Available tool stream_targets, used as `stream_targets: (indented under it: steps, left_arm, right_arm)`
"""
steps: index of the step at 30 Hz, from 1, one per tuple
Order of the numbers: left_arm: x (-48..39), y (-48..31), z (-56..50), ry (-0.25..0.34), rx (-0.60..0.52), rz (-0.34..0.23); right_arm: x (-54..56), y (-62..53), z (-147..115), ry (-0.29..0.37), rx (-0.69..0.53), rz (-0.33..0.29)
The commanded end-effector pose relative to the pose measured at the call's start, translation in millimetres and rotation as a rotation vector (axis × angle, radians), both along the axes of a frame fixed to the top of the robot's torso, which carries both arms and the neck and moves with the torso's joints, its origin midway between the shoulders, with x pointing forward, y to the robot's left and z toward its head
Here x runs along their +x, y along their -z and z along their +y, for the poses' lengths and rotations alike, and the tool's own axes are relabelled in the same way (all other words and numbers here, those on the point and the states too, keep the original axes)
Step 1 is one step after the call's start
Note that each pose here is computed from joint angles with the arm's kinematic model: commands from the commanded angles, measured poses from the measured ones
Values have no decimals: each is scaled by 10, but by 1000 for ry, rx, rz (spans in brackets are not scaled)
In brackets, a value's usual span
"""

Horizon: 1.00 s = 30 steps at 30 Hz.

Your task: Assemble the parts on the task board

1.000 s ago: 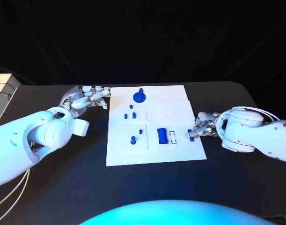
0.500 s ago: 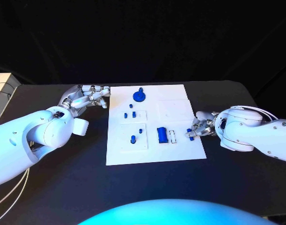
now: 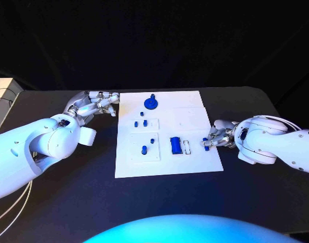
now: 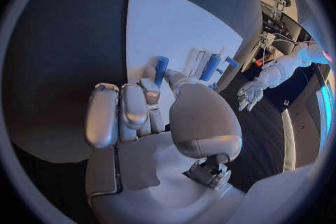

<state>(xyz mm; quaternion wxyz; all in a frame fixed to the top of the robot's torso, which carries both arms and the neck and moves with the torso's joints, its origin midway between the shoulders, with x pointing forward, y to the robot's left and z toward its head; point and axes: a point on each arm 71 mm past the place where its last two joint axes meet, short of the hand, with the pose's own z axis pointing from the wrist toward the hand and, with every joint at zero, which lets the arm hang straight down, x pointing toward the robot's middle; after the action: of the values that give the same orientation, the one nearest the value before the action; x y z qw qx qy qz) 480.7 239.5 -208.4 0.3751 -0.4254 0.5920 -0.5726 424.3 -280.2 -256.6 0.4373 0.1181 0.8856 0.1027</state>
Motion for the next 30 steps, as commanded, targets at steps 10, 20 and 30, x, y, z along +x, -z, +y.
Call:
stream_targets:
  steps: [10,20,30]
  left_arm:
    - [-5,1,-29,14,-11,2]
    - [-7,0,-30,15,-11,3]
    - [-11,-3,-20,14,-10,3]
  right_arm:
    - [-56,-151,175,20,186,13]
    - [-65,-267,379,-29,212,-5]
    - [-63,-130,491,-51,190,37]
